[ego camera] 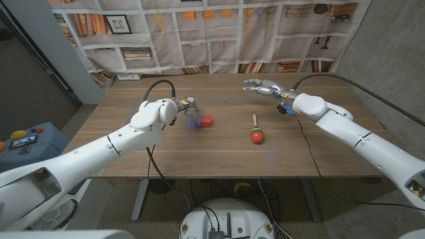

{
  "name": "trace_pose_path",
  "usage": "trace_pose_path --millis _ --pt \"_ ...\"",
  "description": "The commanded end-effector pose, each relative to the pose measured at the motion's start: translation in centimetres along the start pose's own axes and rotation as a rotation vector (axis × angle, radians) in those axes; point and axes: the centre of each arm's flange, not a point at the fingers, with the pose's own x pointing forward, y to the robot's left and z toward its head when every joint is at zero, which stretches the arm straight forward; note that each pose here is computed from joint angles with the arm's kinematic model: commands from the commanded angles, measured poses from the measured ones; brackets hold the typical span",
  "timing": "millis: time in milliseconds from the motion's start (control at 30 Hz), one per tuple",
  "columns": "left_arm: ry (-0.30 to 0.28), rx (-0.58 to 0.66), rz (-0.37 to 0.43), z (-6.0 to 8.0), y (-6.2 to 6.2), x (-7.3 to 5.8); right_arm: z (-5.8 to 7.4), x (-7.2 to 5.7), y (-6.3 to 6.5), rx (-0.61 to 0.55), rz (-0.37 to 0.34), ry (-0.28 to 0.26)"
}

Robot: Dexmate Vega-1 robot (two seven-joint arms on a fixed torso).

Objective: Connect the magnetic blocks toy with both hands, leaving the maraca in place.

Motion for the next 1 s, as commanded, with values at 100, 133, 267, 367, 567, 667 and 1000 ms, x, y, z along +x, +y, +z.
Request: trace_pose_path --millis 100,133,267,367,567,667,1000 --pt "-0.038 -0.117 -0.013 -1.4 1.0 -0.4 -1.2 -0.7 -0.3 0.064 -0.042 0.002" --pt "-0.045 -0.150 -0.006 -1.6 1.1 -0.5 -1.3 -0.7 -0.3 0.073 -0.047 0.000" --pt "-0.048 -0.224 0.024 -2.3 1.2 -0.6 -1.7 -0.9 -0.2 0.098 -0.062 -0.004" --pt "-0.055 -0.292 0.049 -2.7 1.0 -0.7 -2.1 -1.1 -0.1 0.131 -0.076 -0.012" --pt "-0.066 -0.377 0.085 -3.3 0.6 -0.8 -2.7 -1.4 0.0 0.179 -0.104 -0.020" --pt "-0.074 -0.421 0.092 -3.6 0.3 -0.8 -2.8 -1.5 0.0 0.201 -0.125 -0.023" --pt "-0.114 -0.613 0.169 -5.2 -0.6 -0.7 -3.1 -2.2 0.2 0.254 -0.166 -0.016"
